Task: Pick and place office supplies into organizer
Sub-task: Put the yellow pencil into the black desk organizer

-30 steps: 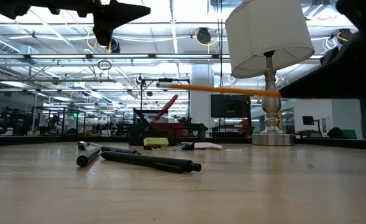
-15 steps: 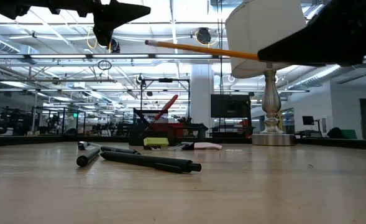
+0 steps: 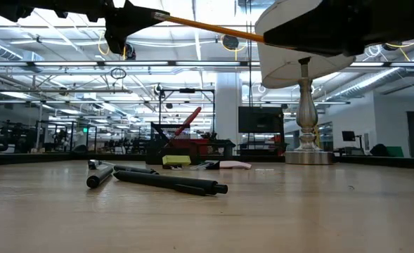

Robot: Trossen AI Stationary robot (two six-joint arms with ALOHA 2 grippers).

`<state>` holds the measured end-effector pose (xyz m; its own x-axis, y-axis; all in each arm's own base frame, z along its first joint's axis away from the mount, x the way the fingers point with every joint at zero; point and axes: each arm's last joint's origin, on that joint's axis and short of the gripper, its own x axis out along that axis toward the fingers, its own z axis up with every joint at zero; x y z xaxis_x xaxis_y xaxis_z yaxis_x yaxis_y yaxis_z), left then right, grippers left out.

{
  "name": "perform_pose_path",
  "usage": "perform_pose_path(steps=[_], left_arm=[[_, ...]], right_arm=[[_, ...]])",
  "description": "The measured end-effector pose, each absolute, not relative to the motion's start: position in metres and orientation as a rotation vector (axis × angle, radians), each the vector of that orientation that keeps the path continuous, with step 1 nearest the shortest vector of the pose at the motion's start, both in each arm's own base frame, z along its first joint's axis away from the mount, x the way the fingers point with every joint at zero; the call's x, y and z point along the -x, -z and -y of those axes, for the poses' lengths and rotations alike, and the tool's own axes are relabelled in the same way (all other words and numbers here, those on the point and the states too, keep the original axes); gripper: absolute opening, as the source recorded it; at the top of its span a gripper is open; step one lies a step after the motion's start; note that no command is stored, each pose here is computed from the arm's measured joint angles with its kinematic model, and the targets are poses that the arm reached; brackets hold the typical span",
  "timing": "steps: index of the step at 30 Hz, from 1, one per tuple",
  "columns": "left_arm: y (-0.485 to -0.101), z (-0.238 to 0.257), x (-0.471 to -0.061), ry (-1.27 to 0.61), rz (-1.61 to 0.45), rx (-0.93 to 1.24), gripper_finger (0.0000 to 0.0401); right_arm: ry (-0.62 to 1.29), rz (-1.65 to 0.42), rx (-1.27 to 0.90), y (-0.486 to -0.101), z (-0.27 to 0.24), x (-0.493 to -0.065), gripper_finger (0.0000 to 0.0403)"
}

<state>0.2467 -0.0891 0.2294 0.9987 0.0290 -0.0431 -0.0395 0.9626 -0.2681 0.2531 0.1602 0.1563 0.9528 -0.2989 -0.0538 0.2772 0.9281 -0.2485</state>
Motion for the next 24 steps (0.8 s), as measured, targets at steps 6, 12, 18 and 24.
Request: perform_pose_path(steps=[6,12,18,24], left_arm=[[-0.229,0.089,-0.247,-0.035,-0.040,0.275,0.0223],[-0.229,0.089,-0.247,-0.035,-0.042,0.273,0.0223],[-0.229,0.088,-0.247,-0.059,-0.038,0.273,0.0223],[-0.229,0.088,-0.247,-0.084,-0.030,0.278,0.0223]], right_arm=[[0.298,-0.076,0.246,-0.159,-0.152,-0.259,0.0015],[0.254,-0.019,0.265,-0.166,-0.153,-0.260,0.0015],[0.272,-0.022,0.273,-0.166,-0.149,-0.263,0.0015],[0.284,-0.023,0.273,-0.166,-0.145,-0.264,0.0015]])
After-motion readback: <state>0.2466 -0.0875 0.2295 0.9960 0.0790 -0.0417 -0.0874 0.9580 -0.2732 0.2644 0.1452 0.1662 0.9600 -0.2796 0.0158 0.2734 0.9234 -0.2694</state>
